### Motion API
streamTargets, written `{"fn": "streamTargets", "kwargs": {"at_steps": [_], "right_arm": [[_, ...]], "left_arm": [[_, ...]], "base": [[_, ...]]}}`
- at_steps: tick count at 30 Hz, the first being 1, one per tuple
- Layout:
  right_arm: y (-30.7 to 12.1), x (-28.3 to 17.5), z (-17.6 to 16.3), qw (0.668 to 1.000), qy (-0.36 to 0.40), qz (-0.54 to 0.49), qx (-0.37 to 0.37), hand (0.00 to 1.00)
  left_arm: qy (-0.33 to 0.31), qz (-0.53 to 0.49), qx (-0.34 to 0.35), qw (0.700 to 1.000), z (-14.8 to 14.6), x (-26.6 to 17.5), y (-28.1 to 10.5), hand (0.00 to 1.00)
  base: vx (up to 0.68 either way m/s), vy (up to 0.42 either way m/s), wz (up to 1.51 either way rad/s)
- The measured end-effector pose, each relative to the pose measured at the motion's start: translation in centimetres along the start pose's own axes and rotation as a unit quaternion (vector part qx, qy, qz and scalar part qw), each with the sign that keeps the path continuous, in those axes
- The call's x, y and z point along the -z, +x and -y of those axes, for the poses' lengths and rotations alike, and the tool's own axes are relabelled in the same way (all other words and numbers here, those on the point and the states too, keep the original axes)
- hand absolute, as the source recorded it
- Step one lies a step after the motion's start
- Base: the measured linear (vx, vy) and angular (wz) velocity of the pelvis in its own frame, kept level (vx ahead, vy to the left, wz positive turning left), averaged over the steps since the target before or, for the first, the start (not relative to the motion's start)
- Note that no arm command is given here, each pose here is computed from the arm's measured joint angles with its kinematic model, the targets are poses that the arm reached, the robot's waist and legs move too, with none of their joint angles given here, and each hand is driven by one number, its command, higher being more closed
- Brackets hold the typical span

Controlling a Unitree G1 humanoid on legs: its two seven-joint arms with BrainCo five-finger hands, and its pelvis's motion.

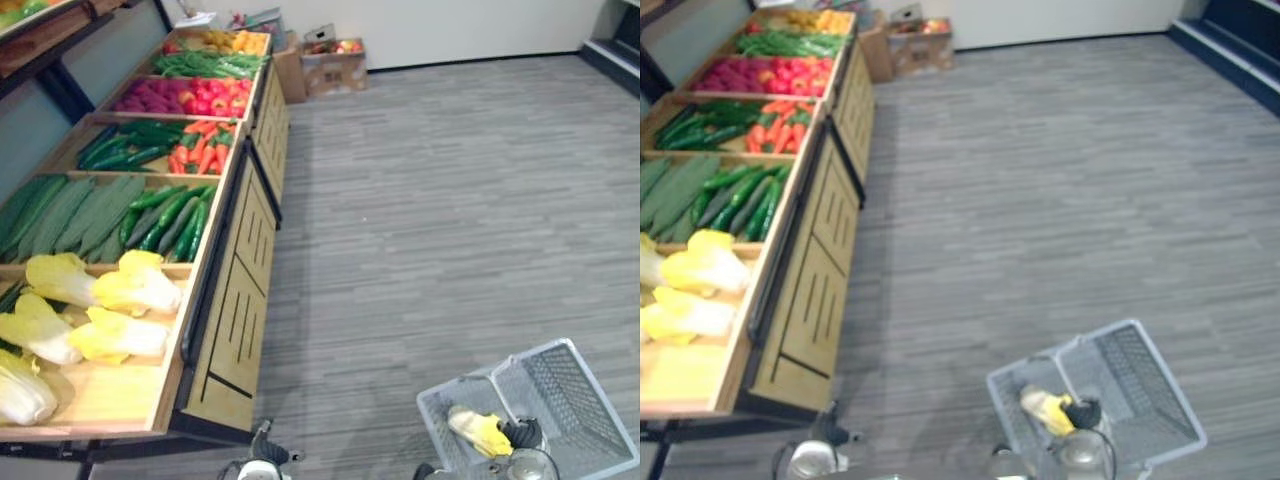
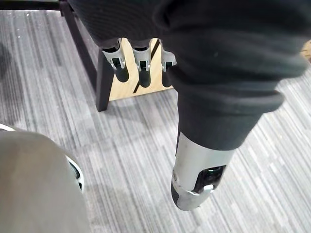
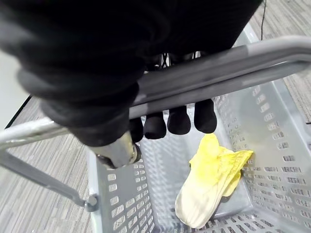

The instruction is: Pick vegetable in the basket

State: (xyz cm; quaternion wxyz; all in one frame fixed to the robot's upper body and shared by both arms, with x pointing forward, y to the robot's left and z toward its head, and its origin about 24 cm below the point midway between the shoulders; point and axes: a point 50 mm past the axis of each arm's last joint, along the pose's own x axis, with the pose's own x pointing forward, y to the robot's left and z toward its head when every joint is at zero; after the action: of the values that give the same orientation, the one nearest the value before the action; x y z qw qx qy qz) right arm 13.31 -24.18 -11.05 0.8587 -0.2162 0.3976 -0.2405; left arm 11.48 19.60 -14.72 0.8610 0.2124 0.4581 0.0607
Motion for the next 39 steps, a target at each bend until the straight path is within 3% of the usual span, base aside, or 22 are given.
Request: {"fn": "streamTargets", "kwargs": {"at_steps": [6, 13, 19, 24, 39], "right_arm": [[0.2, -0.7, 0.2, 0.998, 0.064, -0.003, 0.013, 1.00], [0.1, -0.4, 0.2, 0.998, 0.062, -0.008, 0.014, 1.00], [-0.4, 0.9, 0.4, 0.998, 0.061, -0.018, 0.012, 1.00], [-0.9, 2.2, 0.7, 0.998, 0.058, -0.020, 0.014, 1.00], [-0.9, 2.9, 1.6, 0.997, 0.058, -0.029, 0.037, 1.00]], "left_arm": [[0.010, 0.017, -0.001, 1.000, -0.2, -1.3, 0.3, 0.00], [0.000, 0.012, -0.004, 1.000, -0.4, -1.1, 0.4, 0.00], [-0.132, -0.038, -0.067, 0.988, -2.7, 1.3, -0.1, 0.00], [-0.252, -0.058, -0.159, 0.953, -5.6, 2.5, -0.6, 0.00], [-0.245, -0.055, -0.197, 0.948, -5.8, 2.0, -0.6, 0.00]], "base": [[0.02, 0.132, -0.01], [0.00, -0.005, 0.06], [-0.02, -0.037, 0.07], [-0.06, -0.023, -0.04], [-0.04, -0.057, -0.16]]}}
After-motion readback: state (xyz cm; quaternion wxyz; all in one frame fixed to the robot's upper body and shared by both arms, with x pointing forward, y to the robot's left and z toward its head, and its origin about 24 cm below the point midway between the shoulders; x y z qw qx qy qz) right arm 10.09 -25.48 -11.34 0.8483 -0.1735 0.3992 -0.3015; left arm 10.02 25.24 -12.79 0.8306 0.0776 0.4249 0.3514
